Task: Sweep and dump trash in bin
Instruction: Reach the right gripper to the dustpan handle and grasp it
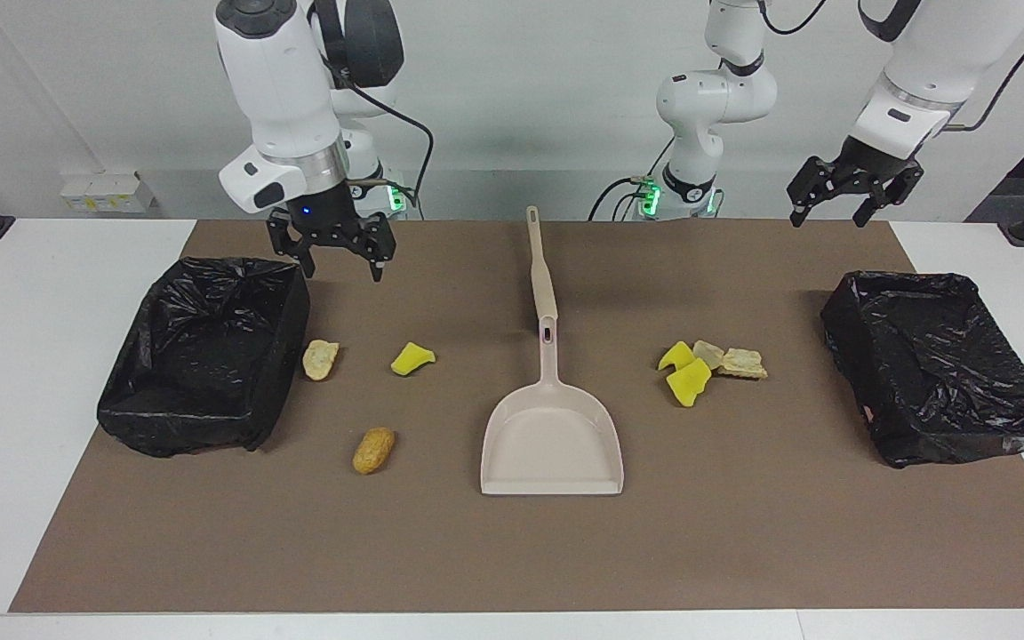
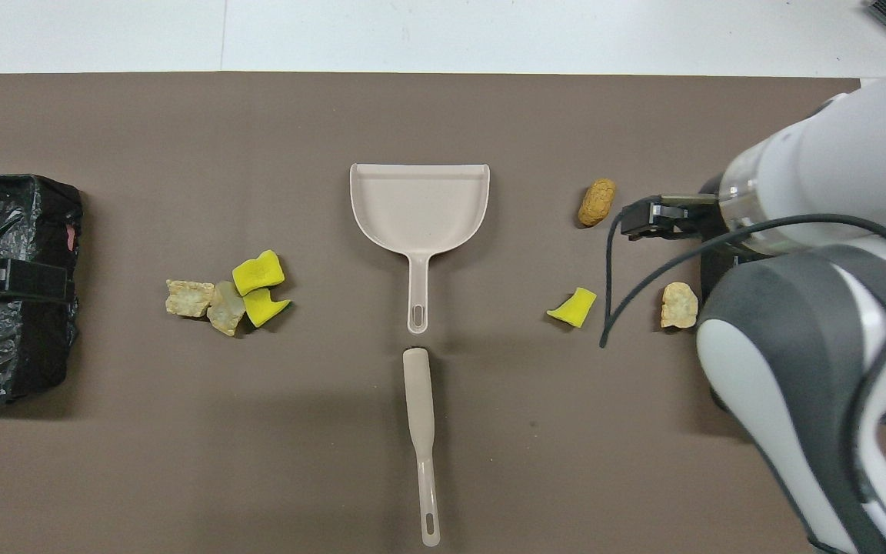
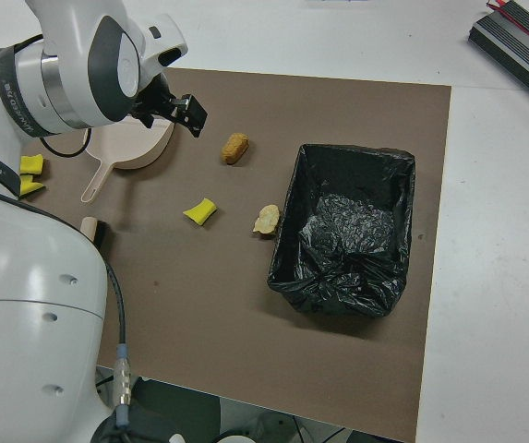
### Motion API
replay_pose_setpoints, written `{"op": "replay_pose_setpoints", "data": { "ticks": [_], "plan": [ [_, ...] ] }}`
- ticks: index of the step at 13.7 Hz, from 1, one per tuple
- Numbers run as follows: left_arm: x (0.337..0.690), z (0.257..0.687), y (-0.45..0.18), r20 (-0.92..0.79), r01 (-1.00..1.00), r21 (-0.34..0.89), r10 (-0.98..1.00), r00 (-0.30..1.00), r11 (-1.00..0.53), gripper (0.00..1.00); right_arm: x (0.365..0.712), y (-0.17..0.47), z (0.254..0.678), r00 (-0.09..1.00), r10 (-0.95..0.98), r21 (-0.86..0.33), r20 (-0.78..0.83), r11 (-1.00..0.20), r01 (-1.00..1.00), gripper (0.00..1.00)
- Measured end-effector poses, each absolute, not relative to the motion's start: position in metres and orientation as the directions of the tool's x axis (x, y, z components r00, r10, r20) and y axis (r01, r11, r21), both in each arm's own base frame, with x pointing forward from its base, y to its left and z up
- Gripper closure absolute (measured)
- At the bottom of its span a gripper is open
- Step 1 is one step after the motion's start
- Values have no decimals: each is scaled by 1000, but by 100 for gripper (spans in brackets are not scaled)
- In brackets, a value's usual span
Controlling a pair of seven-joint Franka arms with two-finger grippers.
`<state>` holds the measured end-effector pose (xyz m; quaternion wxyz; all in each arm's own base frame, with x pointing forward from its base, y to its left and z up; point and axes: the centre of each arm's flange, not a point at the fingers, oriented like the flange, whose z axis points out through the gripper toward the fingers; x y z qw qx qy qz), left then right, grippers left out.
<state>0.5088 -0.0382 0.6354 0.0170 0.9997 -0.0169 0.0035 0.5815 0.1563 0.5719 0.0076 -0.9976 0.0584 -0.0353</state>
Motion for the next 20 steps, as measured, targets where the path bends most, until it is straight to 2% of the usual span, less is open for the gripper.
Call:
{"op": "replay_pose_setpoints", "data": {
  "ticks": [4,7,13,15,20],
  "plan": [
    [509,635,-38,8,-34,34,-34,999,-999,0,601,253,533,989,-122,-17,81,-993,-121,0],
    [509,635,-38,8,-34,34,-34,999,-999,0,611,300,503,988,-132,-36,79,-991,-129,0],
    [509,635,-38,8,-34,34,-34,999,-999,0,581,418,410,990,-96,-8,100,-995,-95,0],
    [509,635,-38,6,-34,34,-34,999,-999,0,579,431,387,990,-103,-11,96,-995,-103,0],
    [506,629,-39,-21,-35,33,-35,999,-999,0,591,416,380,986,-137,-20,92,-991,-136,0]
  ]
}}
